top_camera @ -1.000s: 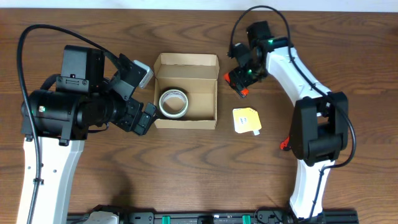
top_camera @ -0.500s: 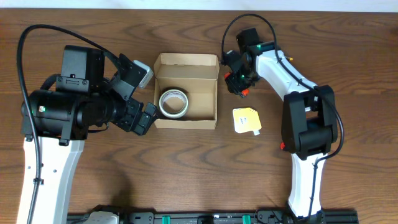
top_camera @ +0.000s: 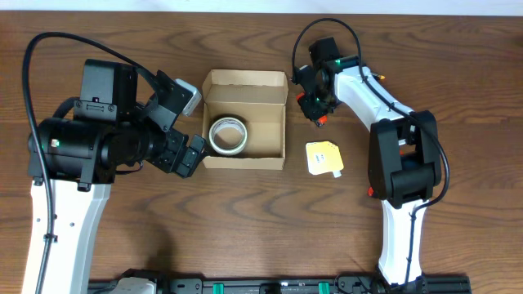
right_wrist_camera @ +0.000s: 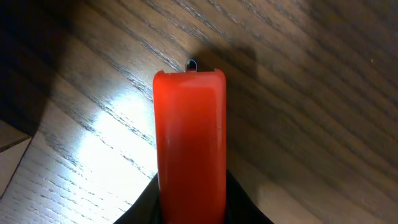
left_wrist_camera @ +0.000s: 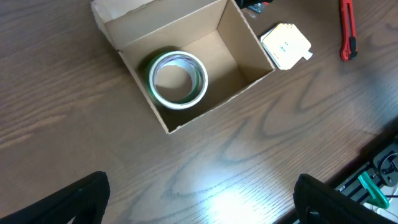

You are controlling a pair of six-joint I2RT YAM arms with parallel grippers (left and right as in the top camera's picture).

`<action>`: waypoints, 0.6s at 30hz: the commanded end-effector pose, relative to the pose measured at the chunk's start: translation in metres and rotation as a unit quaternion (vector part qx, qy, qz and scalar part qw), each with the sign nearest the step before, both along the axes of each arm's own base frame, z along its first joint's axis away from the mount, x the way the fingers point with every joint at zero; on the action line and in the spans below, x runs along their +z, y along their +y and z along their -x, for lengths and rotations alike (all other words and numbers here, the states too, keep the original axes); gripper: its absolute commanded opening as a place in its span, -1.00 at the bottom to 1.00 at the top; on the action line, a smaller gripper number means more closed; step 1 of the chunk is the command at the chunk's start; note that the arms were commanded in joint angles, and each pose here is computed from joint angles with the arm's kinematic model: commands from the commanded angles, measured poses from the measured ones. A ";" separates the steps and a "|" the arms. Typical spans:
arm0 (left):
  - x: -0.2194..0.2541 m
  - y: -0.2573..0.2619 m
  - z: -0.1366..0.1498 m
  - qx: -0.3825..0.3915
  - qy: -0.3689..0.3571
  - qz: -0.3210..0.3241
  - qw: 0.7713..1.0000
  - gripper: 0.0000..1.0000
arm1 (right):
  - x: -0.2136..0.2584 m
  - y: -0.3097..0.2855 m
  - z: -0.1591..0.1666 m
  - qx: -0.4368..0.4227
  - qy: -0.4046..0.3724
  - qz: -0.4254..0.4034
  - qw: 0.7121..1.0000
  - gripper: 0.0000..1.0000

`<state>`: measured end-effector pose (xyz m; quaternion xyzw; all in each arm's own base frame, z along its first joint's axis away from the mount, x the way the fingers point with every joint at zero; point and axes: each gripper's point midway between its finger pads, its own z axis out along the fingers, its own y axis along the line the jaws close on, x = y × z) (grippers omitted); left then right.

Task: Pack container
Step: 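Carry the red stapler into the box beside the tapes, release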

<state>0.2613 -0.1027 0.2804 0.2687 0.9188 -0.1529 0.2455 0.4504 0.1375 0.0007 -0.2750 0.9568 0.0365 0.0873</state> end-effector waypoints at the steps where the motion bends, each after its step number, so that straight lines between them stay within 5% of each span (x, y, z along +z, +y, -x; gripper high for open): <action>1: 0.004 0.001 -0.001 -0.001 -0.008 -0.002 1.000 0.91 | 0.016 0.001 -0.006 -0.026 -0.007 0.004 1.000 -0.91; 10: 0.004 0.001 -0.001 -0.001 -0.008 -0.002 1.000 0.91 | 0.153 0.009 -0.022 -0.132 -0.096 -0.059 0.985 -0.92; 18: 0.004 0.001 -0.001 -0.001 -0.008 -0.002 1.000 0.91 | 0.215 0.051 0.022 -0.194 -0.101 -0.115 0.969 -0.95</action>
